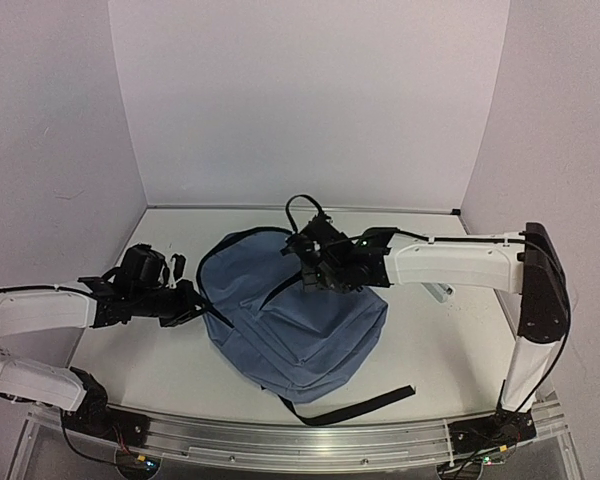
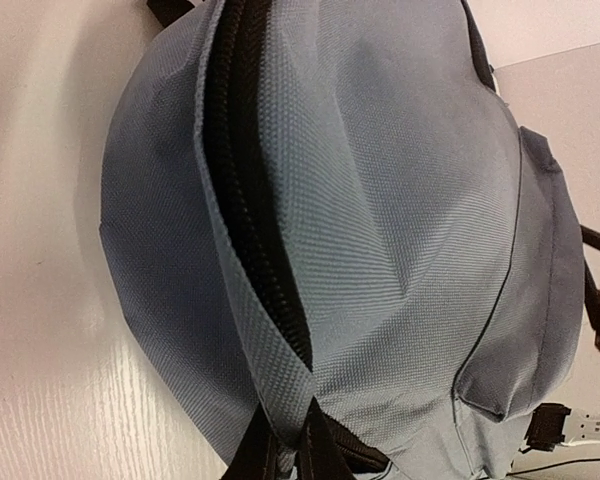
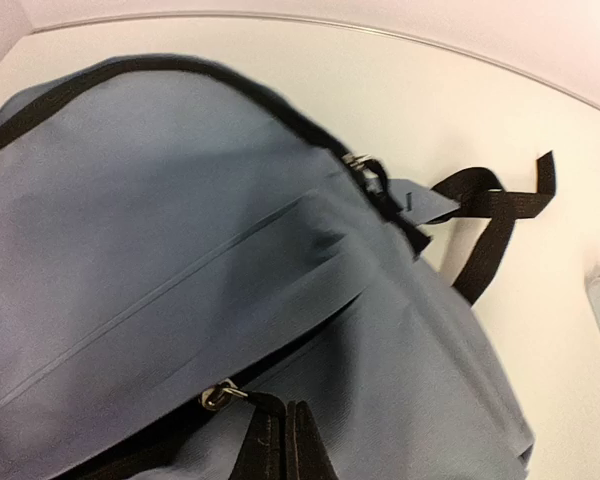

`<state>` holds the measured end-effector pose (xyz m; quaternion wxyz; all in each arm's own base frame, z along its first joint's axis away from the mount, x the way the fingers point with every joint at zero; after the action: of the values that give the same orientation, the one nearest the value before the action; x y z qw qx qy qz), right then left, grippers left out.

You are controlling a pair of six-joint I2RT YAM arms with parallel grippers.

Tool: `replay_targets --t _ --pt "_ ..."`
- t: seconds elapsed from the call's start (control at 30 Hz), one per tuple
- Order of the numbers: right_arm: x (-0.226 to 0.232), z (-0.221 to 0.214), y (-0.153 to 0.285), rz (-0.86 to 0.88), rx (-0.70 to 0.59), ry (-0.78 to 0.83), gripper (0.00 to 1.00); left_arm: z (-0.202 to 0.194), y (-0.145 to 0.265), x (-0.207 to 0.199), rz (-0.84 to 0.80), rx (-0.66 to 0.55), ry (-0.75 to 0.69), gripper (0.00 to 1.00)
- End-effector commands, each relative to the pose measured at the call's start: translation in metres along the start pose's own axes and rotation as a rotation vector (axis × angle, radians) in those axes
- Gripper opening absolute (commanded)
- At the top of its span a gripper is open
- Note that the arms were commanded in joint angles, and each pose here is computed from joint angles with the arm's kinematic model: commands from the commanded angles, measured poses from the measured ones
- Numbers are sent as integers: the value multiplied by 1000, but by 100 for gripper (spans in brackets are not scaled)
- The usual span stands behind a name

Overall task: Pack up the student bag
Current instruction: Unzip the student bag at the center of the board.

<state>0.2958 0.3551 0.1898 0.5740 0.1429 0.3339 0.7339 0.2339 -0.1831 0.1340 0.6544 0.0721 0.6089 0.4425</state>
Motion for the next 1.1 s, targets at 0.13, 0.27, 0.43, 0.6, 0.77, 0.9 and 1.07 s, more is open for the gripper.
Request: replay_targets --t 0.13,0.27,0.43,0.6,0.77,0.9,1.07 --pt "-73 18 -34 -237 7 31 0 -1 9 14 61 -28 8 0" --pt "-66 33 -35 -149 -21 28 0 -4 9 11 45 3 7 0" --pt "-59 49 -12 -6 -52 5 17 -2 19 -3 15 15 -55 39" --pt "-64 58 28 134 -88 -66 74 14 44 -41 4 -3 -194 88" --pt "-77 45 56 224 -76 -213 87 23 55 -89 -95 54 -345 93" --pt "-80 23 61 268 -22 -311 87 22 38 -118 -149 134 -440 95" --pt "-84 -10 64 318 38 -405 87 5 3 -151 -168 226 -577 100"
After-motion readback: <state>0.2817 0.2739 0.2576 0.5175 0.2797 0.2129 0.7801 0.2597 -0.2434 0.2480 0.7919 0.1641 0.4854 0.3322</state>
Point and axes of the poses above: each gripper's point midway between its finger pads, its own y axis back along the fingers, its own x axis along the line the jaws close on, z = x × y, the point moved 5 cm from there along y, back along the fingers, and after that the axes turned 12 degrees about y, right-handed, at the moved point
